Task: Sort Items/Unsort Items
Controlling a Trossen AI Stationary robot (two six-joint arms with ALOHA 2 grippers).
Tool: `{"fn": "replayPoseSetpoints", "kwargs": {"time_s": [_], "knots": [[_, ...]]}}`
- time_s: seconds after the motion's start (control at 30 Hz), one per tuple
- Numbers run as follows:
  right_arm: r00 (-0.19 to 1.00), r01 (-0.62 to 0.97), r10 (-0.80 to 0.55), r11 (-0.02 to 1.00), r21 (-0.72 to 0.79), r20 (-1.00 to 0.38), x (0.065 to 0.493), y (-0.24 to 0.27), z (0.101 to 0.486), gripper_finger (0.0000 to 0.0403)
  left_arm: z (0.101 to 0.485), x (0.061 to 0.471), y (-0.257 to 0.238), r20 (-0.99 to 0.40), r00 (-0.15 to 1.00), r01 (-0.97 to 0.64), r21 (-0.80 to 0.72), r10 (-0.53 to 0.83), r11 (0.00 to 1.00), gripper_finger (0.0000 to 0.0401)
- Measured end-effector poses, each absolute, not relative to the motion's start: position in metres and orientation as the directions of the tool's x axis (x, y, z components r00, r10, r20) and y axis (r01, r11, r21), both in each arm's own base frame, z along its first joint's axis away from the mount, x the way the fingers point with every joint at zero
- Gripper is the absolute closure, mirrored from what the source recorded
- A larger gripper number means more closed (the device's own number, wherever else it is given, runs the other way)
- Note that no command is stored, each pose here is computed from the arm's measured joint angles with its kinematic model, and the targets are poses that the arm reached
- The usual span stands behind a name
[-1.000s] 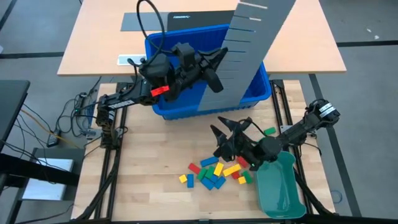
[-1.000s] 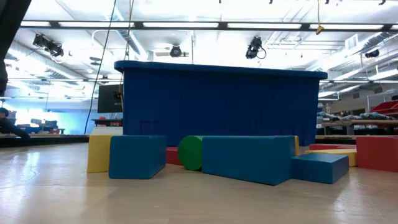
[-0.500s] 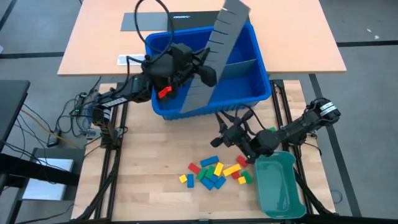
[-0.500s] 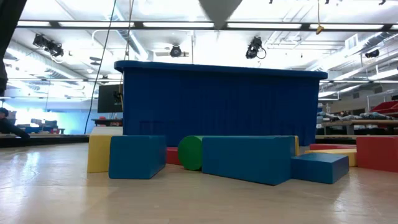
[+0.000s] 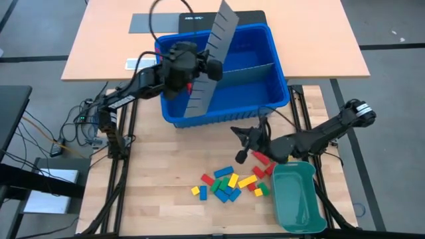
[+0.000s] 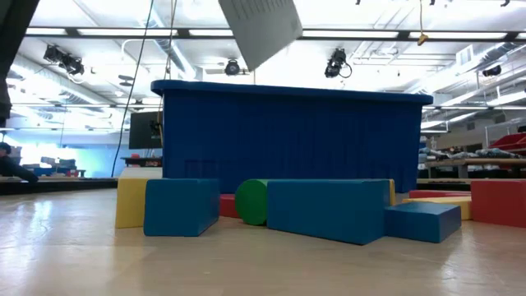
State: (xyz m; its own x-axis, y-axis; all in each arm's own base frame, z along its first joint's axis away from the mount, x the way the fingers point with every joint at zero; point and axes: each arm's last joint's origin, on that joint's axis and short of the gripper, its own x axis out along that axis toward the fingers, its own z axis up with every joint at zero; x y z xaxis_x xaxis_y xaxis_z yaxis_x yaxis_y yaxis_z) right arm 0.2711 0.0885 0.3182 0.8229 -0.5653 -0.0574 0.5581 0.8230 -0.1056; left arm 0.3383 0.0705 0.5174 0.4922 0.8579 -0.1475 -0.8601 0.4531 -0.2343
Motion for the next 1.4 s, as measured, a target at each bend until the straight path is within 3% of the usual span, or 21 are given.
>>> {"fn": "replayPoseSetpoints", "kwargs": {"time_s": [0.13,0.27,0.47,0.57,0.7,0.93,1.2,1.4], "knots": [[0.878,0.458,-0.451,0.889,0.002,-0.16,0.266,0.072,0.316,0.04,0.5,0.352,0.079,-0.183,0.47,-0.873,-0.238,0.863,0.425,0.04],[0.888,0.439,-0.424,0.897,0.053,-0.179,0.268,0.059,0.317,0.0399,0.49,0.36,0.086,-0.195,0.462,-0.876,-0.251,0.865,0.411,0.04],[0.91,0.361,-0.4,0.896,-0.259,-0.114,0.276,0.072,0.317,0.0358,0.488,0.37,0.098,-0.145,0.53,-0.815,-0.359,0.836,0.455,0.04],[0.869,0.434,-0.492,0.804,-0.405,-0.044,0.28,0.079,0.319,0.0314,0.5,0.371,0.101,-0.062,0.587,-0.744,-0.436,0.807,0.507,0.0399],[0.74,0.584,-0.67,0.592,-0.555,0.063,0.284,0.084,0.326,0.0255,0.51,0.371,0.104,0.024,0.611,-0.674,-0.508,0.791,0.536,0.0399],[0.634,0.599,-0.743,0.297,-0.744,0.213,0.298,0.073,0.334,0.0195,0.533,0.369,0.102,0.234,0.662,-0.447,-0.639,0.712,0.625,0.0398],[0.542,0.628,-0.767,0.096,-0.773,0.345,0.304,0.051,0.335,0.0187,0.534,0.37,0.099,0.247,0.672,-0.427,-0.64,0.698,0.638,0.0397],[0.49,0.678,-0.787,0.074,-0.732,0.374,0.3,0.042,0.34,0.0232,0.529,0.371,0.099,0.204,0.683,-0.467,-0.617,0.701,0.634,0.0397]]}}
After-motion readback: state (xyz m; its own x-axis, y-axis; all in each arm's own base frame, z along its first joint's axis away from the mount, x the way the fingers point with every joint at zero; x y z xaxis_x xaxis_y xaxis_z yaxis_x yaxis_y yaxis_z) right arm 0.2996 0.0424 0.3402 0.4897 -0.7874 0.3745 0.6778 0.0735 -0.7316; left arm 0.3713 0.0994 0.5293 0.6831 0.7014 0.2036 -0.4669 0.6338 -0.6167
